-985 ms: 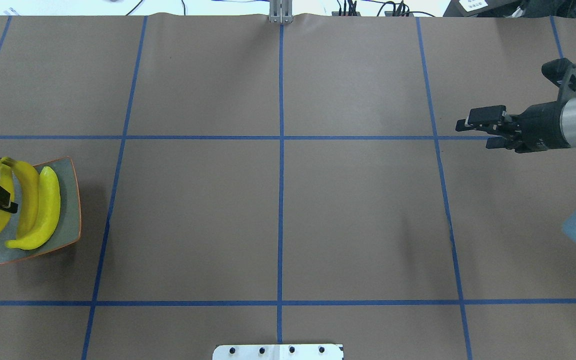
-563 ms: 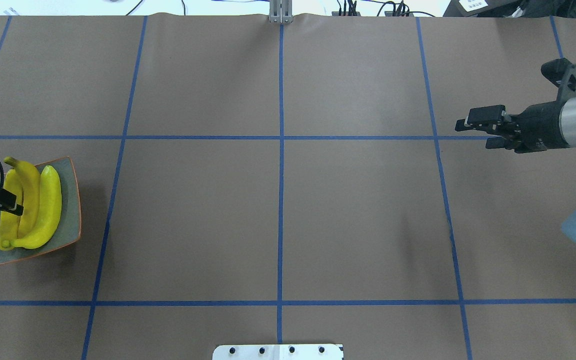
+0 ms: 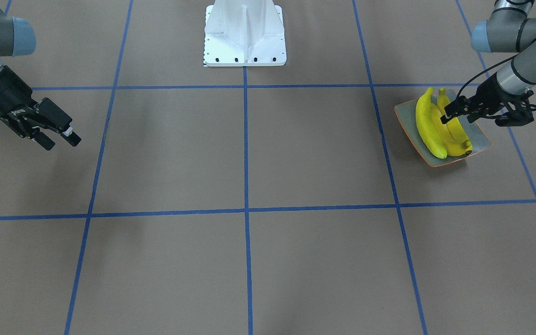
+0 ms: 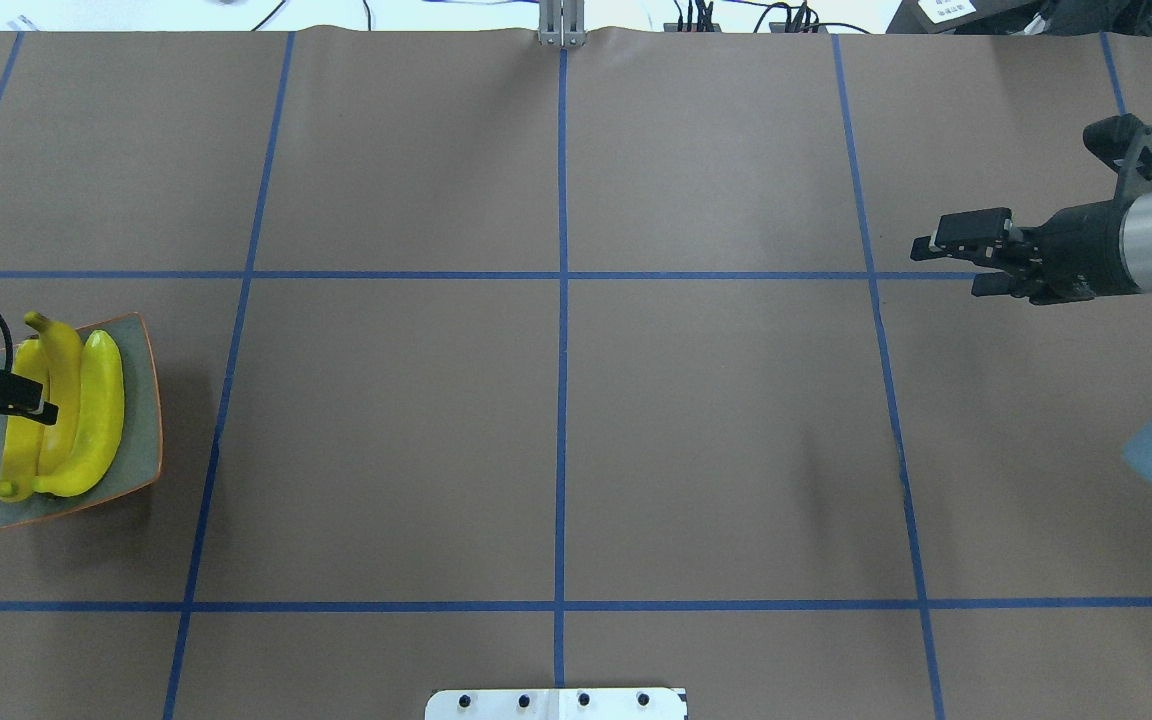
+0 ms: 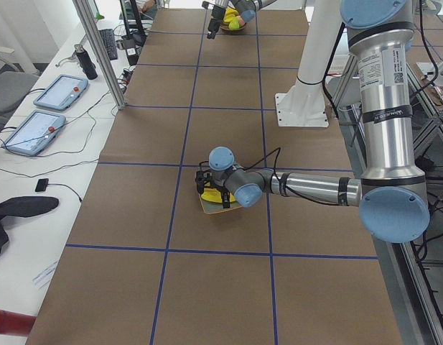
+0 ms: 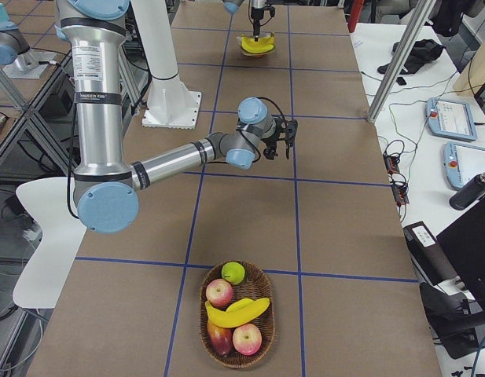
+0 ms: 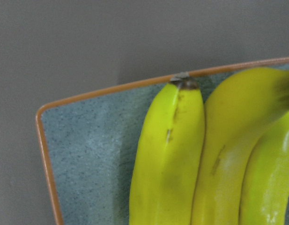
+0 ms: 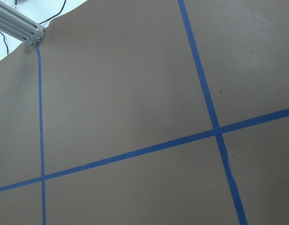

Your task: Transfer all bananas from basket to plate

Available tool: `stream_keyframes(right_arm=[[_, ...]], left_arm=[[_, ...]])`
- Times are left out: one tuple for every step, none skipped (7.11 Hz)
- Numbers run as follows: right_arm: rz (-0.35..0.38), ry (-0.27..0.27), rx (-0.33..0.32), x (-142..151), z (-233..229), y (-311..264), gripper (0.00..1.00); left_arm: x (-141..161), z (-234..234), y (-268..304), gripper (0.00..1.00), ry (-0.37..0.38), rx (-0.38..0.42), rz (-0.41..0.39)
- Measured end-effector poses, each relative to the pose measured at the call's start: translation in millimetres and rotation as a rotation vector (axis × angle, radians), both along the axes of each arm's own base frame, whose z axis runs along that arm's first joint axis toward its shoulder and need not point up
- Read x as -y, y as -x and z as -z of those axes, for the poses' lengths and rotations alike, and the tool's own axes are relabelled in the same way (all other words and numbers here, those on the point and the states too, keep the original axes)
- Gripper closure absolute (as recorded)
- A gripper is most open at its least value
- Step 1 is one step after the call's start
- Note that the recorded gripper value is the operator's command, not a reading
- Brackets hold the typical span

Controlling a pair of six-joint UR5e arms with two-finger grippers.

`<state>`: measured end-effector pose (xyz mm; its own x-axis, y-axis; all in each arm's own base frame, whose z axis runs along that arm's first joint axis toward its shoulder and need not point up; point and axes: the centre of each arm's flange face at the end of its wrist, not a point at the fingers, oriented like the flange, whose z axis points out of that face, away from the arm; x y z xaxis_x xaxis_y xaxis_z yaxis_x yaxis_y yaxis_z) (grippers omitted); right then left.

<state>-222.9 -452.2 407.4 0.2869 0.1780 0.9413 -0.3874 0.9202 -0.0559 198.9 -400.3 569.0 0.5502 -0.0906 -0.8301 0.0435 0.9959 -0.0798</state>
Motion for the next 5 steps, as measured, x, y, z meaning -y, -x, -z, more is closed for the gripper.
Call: stream_keyframes(right_arm=[[-0.005,-0.001,-0.008,0.6,-4.4,-7.0,0.0],[-0.01,-0.014,-0.025,1.4,-11.6,-18.4,0.0],[-0.003,-0.046,-0.064,0.8,-27.3,-37.7,0.0],[0.012,-0.079,-0.109,0.5,-48.5,-64.0,0.0],[0.028,-0.107,-0.152,1.3,-74.5,-95.7,0.0]], left_arm=[[-1.1,23.5,6.2,0.01,-0.035,-0.027,0.008],[-1.4,46.3,14.3,0.01,-0.068,-0.051,0.023],[-1.2,64.9,21.2,0.01,-0.097,-0.068,0.039],[-0.9,75.6,25.2,0.01,-0.117,-0.076,0.051],[-0.5,82.0,26.6,0.01,-0.134,-0.074,0.063]])
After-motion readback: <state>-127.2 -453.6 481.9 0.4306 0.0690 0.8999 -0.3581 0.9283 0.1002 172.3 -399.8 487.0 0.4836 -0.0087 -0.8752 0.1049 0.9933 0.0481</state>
